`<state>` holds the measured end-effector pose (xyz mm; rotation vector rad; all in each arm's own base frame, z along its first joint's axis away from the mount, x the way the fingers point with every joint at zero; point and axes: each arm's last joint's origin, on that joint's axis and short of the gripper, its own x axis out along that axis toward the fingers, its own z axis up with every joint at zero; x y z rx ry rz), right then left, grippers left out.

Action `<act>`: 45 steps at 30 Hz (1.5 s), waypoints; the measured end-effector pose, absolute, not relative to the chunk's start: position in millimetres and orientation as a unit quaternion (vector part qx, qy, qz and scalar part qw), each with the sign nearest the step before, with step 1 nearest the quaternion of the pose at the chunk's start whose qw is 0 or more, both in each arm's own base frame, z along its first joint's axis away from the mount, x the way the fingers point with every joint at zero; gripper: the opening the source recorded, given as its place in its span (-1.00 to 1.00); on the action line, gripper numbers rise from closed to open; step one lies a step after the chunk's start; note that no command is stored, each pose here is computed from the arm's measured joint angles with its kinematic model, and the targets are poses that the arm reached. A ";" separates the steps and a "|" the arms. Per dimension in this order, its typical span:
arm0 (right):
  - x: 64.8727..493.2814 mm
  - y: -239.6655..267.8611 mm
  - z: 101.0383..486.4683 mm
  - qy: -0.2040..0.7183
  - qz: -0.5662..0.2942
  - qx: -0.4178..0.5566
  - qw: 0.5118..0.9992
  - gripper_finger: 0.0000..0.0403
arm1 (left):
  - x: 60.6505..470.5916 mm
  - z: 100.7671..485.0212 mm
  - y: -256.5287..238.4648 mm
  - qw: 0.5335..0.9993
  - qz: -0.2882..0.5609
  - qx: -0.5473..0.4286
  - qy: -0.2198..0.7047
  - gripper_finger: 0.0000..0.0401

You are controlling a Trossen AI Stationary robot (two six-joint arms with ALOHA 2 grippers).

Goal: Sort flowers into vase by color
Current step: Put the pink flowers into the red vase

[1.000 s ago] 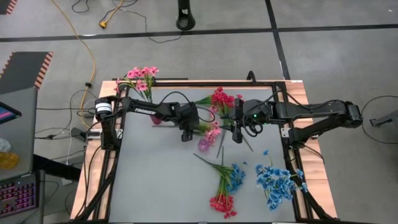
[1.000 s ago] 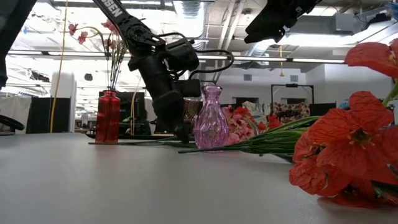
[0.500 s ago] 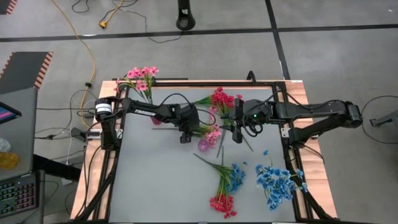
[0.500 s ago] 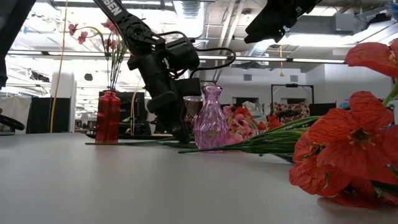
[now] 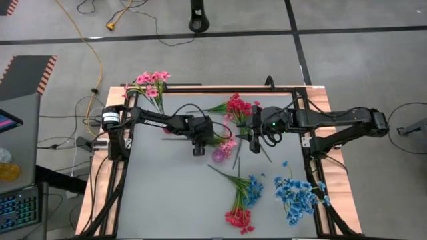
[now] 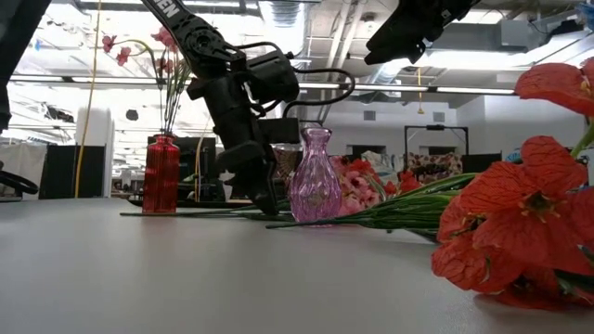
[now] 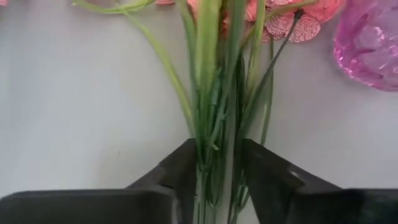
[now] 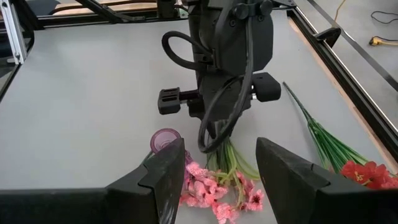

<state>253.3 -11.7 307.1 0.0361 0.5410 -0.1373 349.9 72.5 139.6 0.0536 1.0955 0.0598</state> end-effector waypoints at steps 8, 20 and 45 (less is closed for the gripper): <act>253.3 -11.6 307.1 0.267 -0.068 0.018 0.961 0.11 | 349.9 139.8 72.8 0.854 0.054 -0.015 0.518 -0.97; 253.3 -11.6 307.1 0.267 -0.068 0.018 0.961 0.11 | 344.5 151.6 84.0 0.858 0.086 -0.071 0.502 -1.00; 253.4 -11.6 307.1 0.267 -0.067 0.018 0.961 0.11 | 270.8 318.4 78.3 0.938 0.239 -0.006 0.253 -1.00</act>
